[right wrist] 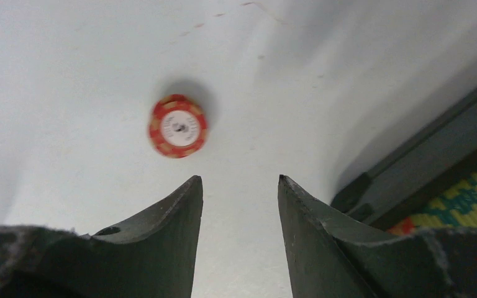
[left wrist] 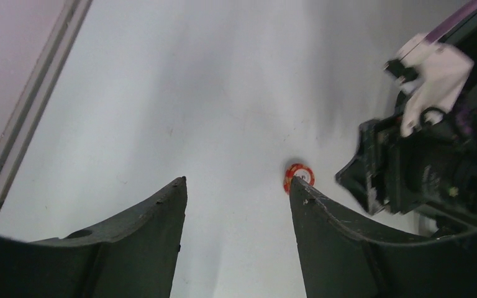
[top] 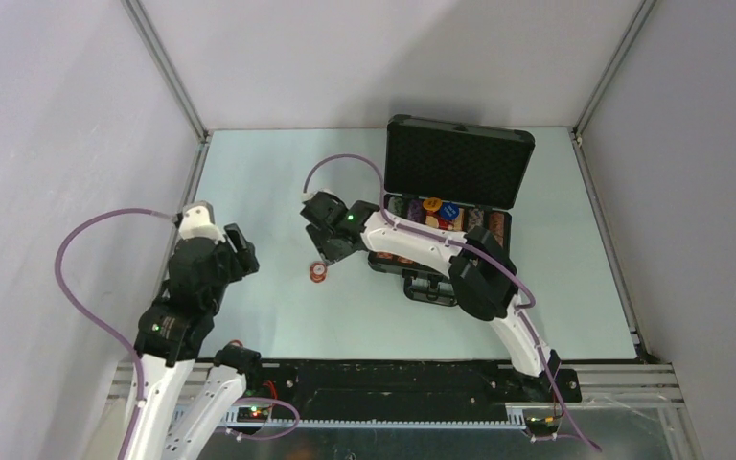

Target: Pack up texas hold em set

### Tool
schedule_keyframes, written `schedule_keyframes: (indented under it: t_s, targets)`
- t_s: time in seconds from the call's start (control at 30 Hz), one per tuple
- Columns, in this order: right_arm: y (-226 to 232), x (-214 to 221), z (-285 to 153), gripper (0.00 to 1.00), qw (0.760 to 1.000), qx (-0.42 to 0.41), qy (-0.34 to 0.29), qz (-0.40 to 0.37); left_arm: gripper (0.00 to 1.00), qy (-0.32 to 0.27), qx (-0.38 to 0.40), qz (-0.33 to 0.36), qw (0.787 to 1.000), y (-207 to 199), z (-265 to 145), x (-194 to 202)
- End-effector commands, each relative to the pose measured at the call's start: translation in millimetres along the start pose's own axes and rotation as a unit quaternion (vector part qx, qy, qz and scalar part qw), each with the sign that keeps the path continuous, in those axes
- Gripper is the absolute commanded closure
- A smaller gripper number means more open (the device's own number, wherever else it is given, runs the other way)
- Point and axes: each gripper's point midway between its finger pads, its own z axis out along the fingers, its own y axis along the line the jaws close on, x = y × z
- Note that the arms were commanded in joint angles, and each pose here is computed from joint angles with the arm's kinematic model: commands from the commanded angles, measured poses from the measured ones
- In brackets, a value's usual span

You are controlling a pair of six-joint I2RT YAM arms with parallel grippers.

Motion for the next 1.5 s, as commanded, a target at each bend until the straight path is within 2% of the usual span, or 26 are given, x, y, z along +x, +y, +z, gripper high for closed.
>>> schedule_keyframes:
  t_s: [0.0,0.17,0.33,0.53,0.73,1.0,1.17,1.23,1.3,1.47]
  targets:
    - [47,-27,-37,0.47,0.996,-0.070,-0.058,-0.015,0.33,-0.083,0.015,-0.011,0.996,-2,-33,-56]
    - [111,-35,-54,0.47,0.982,-0.166,-0.079,-0.046,0.31,-0.114,0.045,-0.023,0.992,-11,-64,-91]
    - [176,-13,-50,0.45,0.957,-0.252,-0.053,-0.131,0.31,-0.118,0.065,-0.031,0.990,-16,-73,-94]
    - [228,7,-31,0.43,0.928,-0.307,-0.059,-0.203,0.30,-0.119,0.062,-0.027,0.991,-11,-79,-90]
    - [257,12,-24,0.43,0.889,-0.369,-0.123,-0.243,0.29,-0.122,0.055,-0.023,0.991,-7,-82,-89]
    - [275,19,-18,0.44,0.851,-0.412,-0.147,-0.291,0.29,-0.117,0.052,-0.022,0.992,-6,-80,-86]
    - [283,17,-29,0.44,0.825,-0.443,-0.175,-0.304,0.29,-0.119,0.041,-0.018,0.992,-2,-79,-87]
    - [281,13,-36,0.45,0.822,-0.445,-0.186,-0.302,0.28,-0.120,0.029,-0.017,0.992,2,-77,-87]
    - [273,5,-44,0.46,0.830,-0.433,-0.197,-0.291,0.28,-0.116,0.018,-0.018,0.993,5,-73,-85]
    - [215,-31,-64,0.47,0.881,-0.372,-0.216,-0.197,0.27,-0.090,-0.021,-0.027,0.995,15,-62,-73]
